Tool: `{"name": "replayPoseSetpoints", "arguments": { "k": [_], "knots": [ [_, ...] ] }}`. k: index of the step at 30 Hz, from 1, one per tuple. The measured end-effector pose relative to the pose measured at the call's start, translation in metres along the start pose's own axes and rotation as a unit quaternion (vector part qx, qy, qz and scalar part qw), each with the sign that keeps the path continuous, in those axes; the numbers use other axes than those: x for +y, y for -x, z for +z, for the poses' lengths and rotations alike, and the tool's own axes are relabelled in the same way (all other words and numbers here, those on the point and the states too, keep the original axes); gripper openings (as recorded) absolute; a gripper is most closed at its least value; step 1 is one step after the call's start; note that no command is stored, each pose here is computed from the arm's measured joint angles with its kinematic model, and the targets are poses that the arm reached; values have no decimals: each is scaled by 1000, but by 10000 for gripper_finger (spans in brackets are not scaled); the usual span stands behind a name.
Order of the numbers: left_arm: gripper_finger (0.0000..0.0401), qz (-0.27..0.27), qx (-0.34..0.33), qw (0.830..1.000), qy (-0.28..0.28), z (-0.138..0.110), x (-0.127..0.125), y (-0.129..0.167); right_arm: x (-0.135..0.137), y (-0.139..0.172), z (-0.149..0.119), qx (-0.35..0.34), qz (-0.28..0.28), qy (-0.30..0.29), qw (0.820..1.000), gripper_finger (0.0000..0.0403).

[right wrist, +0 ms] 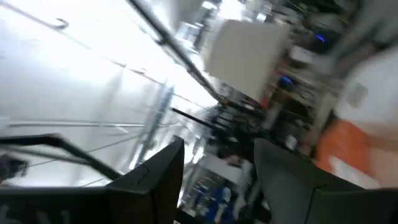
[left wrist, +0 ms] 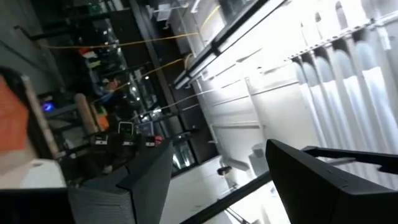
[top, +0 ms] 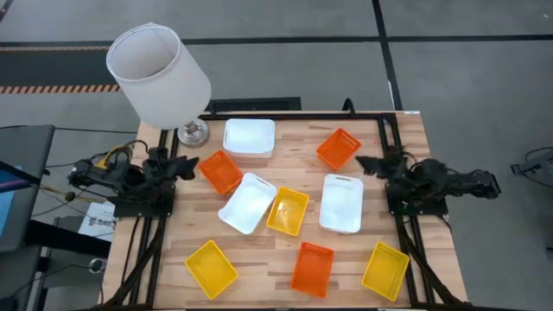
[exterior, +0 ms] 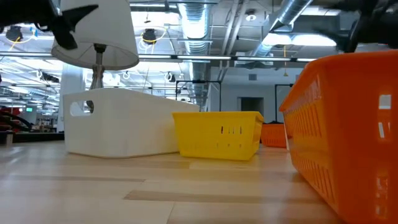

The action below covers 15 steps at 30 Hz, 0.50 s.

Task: Stack baskets by color
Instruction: Stack the bottom right yellow bin on the top yellow bin

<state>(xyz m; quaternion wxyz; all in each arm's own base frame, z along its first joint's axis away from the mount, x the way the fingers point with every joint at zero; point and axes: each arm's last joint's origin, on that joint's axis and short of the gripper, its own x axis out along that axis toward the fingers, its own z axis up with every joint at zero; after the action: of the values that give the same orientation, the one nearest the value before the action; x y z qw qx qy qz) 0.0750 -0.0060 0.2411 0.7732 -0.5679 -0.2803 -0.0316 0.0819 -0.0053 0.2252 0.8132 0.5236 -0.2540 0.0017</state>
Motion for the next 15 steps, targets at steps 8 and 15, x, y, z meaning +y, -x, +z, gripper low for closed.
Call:
{"name": "replayPoseSetpoints", "arguments": {
  "k": [8,15],
  "knots": [
    [247,5,-1,998,-56,10,-40,-21,64,-17,23,125,-109,125,978,210],
    [247,67,38,991,-106,4,-50,-40,84,-38,5,391,-292,52,871,183]
  ]
}}
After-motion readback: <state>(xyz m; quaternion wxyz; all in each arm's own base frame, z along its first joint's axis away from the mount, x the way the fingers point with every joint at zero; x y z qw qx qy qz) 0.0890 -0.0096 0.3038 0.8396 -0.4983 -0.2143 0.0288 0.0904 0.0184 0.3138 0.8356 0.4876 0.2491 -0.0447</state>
